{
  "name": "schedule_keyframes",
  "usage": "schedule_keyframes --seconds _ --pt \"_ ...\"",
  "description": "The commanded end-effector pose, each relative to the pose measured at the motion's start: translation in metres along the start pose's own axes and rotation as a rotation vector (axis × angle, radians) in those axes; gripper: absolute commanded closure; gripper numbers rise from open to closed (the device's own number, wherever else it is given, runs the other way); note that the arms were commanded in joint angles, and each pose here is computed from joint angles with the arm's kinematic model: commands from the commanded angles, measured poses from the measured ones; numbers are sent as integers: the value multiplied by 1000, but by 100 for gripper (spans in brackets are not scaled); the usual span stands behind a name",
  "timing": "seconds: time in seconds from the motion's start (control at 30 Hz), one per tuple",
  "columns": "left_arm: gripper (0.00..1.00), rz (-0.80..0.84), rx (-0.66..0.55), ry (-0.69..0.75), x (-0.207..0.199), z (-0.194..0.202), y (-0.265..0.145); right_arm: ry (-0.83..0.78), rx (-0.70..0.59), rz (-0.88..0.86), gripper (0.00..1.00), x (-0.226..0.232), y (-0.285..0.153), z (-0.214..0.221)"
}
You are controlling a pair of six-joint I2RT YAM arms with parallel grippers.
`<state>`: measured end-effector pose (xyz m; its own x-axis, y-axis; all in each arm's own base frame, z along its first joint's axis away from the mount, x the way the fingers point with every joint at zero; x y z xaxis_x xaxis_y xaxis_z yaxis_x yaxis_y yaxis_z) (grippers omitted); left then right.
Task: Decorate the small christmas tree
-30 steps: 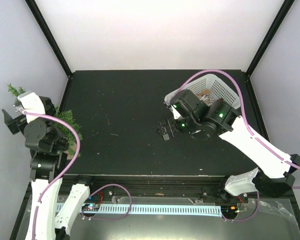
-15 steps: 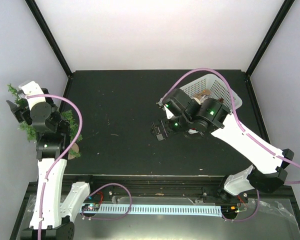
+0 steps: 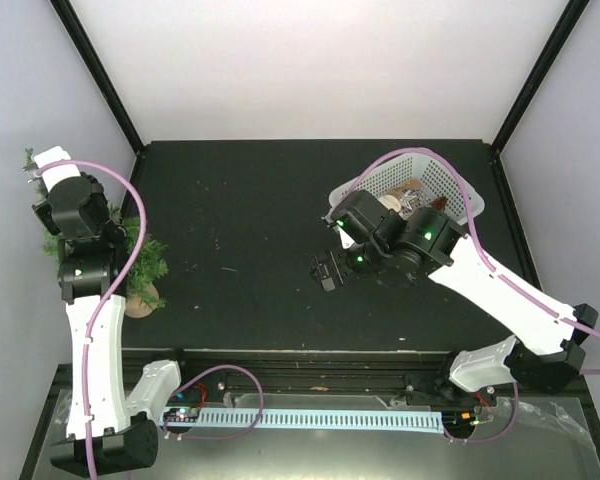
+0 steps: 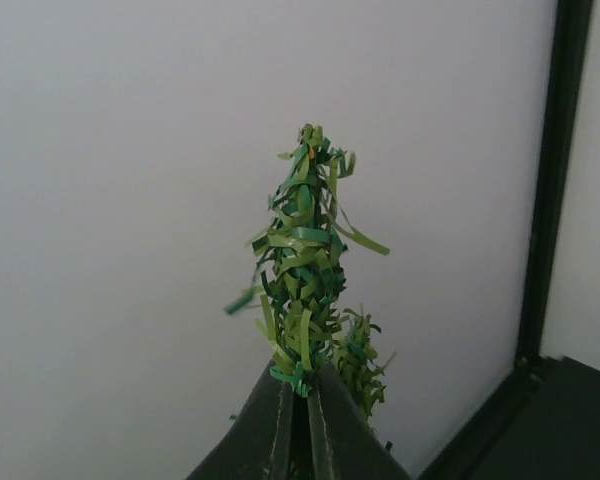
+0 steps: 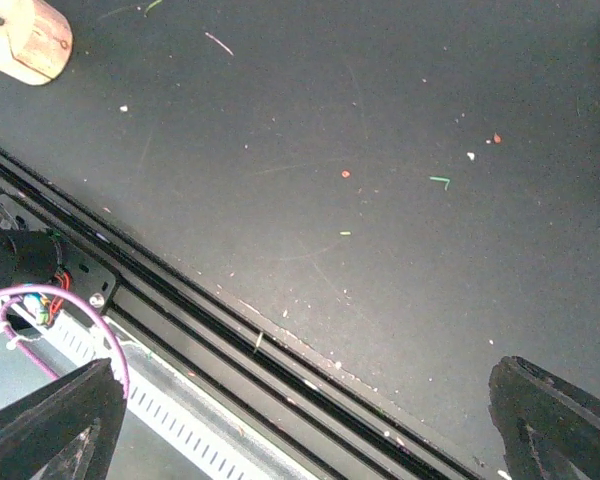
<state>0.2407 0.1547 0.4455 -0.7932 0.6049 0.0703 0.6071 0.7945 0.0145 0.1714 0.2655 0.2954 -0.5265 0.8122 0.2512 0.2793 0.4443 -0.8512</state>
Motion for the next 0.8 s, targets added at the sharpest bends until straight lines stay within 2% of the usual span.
schedule_keyframes --seconds 0.0,0.13,0.4,0.57,0.67,0.77 --pt "99 146 2 -44 -9 -24 -15 25 -24 -2 0 -3 0 6" --pt "98 327 0 -7 -30 -42 -34 39 -28 -3 0 -5 5 9" --pt "98 910 -47 33 -104 -72 -98 47 -49 30 0 -12 9 7" --pt "98 1180 -63 70 -148 -79 -117 85 -85 73 0 -20 4 4" --pt "98 1351 -96 62 -172 -85 -129 122 -111 84 0 -24 -1 4" --pt "98 1539 -72 14 -202 -84 -137 163 -115 91 0 -28 -3 8"
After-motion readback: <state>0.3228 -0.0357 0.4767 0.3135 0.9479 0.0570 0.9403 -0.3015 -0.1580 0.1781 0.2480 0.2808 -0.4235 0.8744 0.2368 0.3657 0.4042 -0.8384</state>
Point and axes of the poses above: each gripper's point midway between its finger pads, its own y axis out along the fingers, its own x axis along the line the jaws close on, z = x × y, the point moved 1 cm from there along -y, back along the fingers, and after that the axes turned 2 degrees about -y, right-handed, at the moved point
